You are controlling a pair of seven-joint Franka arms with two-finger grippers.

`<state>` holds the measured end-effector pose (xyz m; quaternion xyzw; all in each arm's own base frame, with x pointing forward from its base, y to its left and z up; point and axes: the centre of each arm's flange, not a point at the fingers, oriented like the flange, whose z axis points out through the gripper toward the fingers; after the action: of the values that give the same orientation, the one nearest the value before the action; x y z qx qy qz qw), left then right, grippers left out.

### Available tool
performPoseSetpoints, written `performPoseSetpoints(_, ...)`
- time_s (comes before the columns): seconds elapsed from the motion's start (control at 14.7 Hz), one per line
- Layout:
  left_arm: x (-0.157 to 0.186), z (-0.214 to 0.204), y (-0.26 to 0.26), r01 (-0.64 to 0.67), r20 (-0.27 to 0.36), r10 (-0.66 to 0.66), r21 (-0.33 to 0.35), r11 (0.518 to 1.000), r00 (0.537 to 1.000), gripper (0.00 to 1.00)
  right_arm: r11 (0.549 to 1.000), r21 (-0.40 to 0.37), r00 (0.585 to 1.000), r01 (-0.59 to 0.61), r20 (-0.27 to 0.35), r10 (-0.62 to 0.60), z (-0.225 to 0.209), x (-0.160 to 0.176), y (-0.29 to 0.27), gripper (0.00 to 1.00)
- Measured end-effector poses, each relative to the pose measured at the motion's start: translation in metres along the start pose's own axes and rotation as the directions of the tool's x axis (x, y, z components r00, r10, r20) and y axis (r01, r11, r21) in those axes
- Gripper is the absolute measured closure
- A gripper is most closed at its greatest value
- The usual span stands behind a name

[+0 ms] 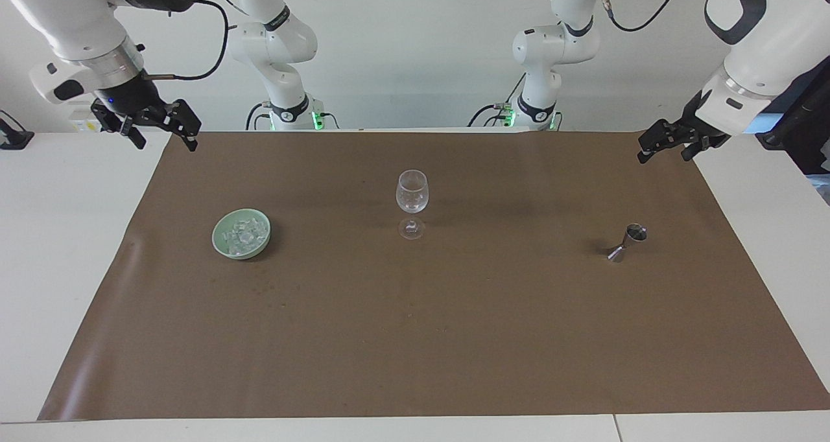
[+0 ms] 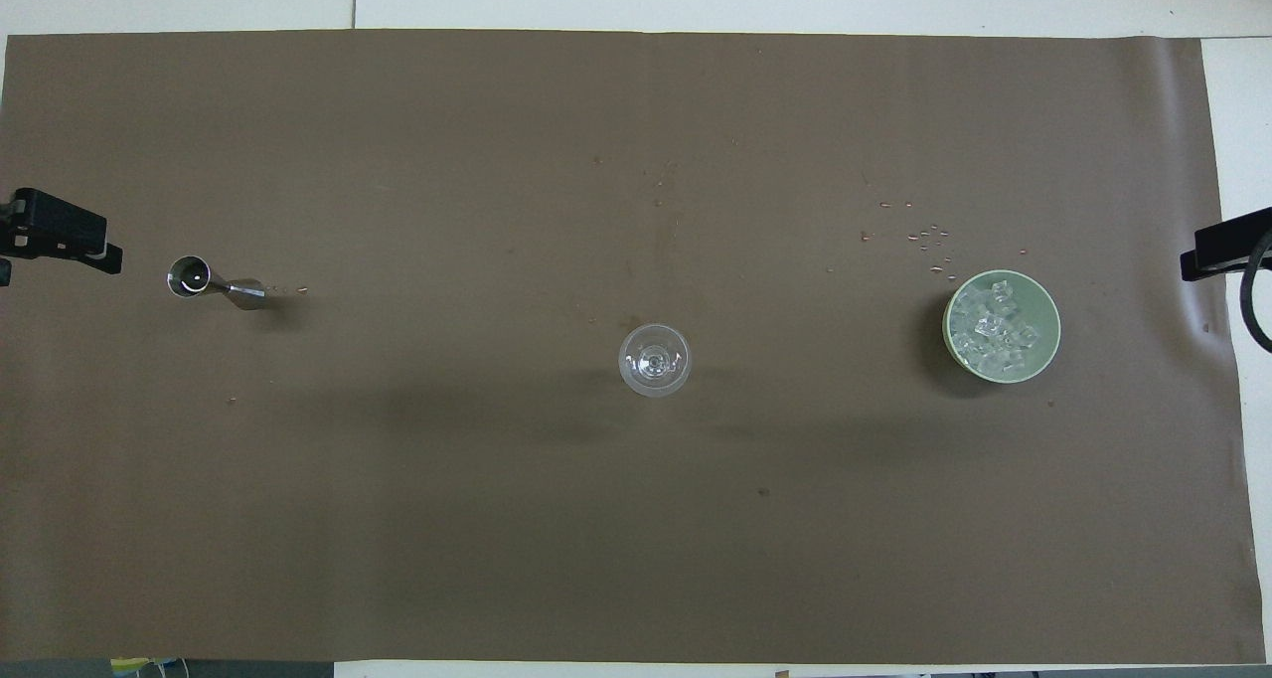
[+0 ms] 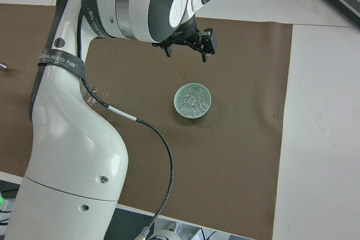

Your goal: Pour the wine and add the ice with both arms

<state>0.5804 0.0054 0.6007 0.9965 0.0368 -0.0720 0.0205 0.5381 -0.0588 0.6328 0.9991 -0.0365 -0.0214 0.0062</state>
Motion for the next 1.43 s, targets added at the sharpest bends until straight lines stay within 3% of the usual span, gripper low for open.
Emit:
performPoseSetpoints(0.14, 0.025, 0.013, -0.01, 0.164, 0.039, -0.163, -0.03, 0.986, 0.986, 0.0, 1.0, 0.0, 1.0, 0.0, 0.0, 0.0, 0.0, 0.0, 0.0, 0.0)
performPoseSetpoints(0.27, 0.05, 0.031, -0.031, 0.376, 0.1, -0.368, -0.088, 0.922, 0.925, 0.0, 1.0, 0.0, 1.0, 0.0, 0.0, 0.0, 0.0, 0.0, 0.0, 0.0)
performPoseSetpoints(0.54, 0.097, 0.081, -0.066, 0.671, 0.207, -0.647, -0.076, 0.738, 0.734, 0.0, 1.0, 0.0, 1.0, 0.0, 0.0, 0.0, 0.0, 0.0, 0.0, 0.0)
performPoseSetpoints(0.75, 0.124, 0.104, -0.082, 0.824, 0.268, -0.784, -0.083, 0.56, 0.56, 0.0, 1.0, 0.002, 1.0, 0.0, 0.002, 0.0, 0.001, 0.0, 0.0, 0.0)
performPoseSetpoints(0.88, 0.137, 0.12, -0.111, 0.893, 0.314, -0.838, -0.105, 0.437, 0.447, 0.0, 1.0, 0.003, 1.0, 0.001, 0.004, -0.001, 0.002, 0.0, -0.001, 0.0)
performPoseSetpoints(0.95, 0.142, 0.131, -0.125, 0.909, 0.327, -0.849, -0.105, 0.404, 0.415, 0.0, 1.0, 0.003, 1.0, 0.001, 0.004, -0.001, 0.002, 0.0, -0.001, 0.0)
performPoseSetpoints(1.22, 0.159, 0.168, -0.165, 0.95, 0.328, -0.892, -0.105, 0.293, 0.311, 0.0, 1.0, 0.003, 1.0, 0.001, 0.005, -0.001, 0.002, 0.0, -0.001, 0.0)
performPoseSetpoints(1.43, 0.166, 0.182, -0.176, 0.965, 0.354, -0.898, -0.124, 0.233, 0.262, 0.0, 1.0, 0.003, 1.0, 0.001, 0.005, -0.001, 0.002, 0.0, -0.001, 0.0)
